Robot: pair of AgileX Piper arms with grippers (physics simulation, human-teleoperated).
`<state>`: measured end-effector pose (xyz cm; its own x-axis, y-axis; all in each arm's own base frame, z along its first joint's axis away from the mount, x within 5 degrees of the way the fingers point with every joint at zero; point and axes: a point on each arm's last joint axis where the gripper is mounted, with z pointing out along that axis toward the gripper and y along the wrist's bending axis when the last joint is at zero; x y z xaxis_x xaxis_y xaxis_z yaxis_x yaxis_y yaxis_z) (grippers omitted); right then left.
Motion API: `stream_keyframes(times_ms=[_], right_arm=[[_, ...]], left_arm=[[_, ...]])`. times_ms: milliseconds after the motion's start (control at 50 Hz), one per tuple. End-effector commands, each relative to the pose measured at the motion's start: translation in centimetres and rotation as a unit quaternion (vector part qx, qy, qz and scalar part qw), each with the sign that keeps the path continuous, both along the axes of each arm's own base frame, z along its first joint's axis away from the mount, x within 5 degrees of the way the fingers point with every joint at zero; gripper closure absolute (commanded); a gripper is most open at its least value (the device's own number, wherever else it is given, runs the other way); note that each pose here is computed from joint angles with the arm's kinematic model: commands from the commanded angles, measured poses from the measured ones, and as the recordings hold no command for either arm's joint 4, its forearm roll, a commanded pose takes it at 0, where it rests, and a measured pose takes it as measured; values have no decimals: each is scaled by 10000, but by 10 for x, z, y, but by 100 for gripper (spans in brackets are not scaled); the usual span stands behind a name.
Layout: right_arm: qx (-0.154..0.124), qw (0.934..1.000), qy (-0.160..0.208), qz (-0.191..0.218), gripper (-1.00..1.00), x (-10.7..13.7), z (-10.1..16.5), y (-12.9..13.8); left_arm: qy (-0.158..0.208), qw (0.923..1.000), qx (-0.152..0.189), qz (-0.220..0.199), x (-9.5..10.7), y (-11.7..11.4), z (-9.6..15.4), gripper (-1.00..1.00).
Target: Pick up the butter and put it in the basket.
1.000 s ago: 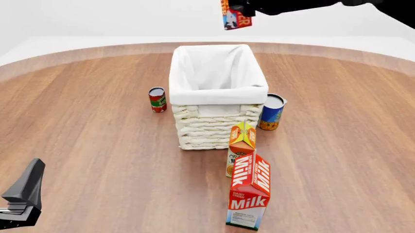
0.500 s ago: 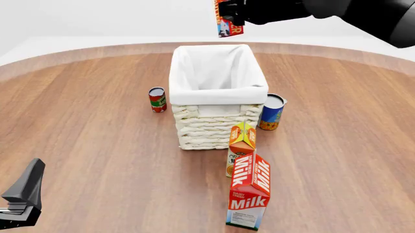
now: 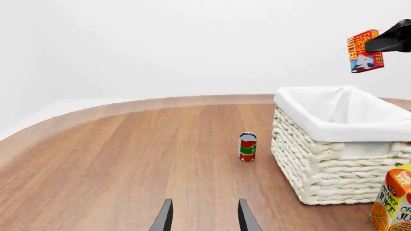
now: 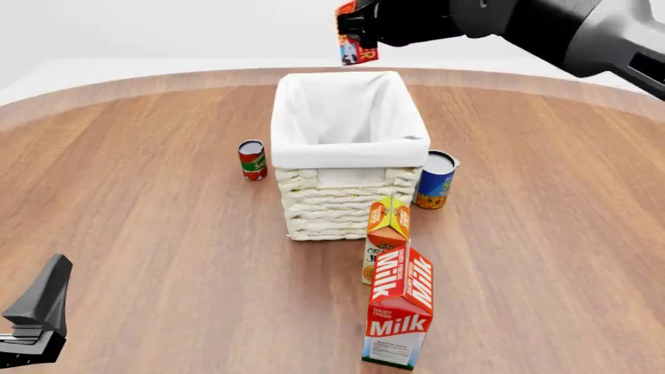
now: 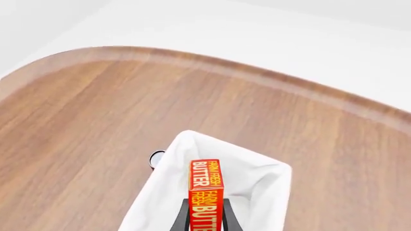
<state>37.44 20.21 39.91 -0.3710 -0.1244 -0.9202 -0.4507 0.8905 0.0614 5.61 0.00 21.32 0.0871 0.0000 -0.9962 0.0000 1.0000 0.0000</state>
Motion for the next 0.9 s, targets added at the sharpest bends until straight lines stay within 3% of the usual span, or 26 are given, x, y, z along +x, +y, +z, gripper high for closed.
stream_keyframes(times_ms=[20,900], right_arm=[[105,9999,20,13,100,7,-4,9],[-18,9992,319,-247,100,54,-59,9]], left_arm=[[0,10000,0,0,0,0,0,-100],[0,10000,0,0,0,0,0,-100]])
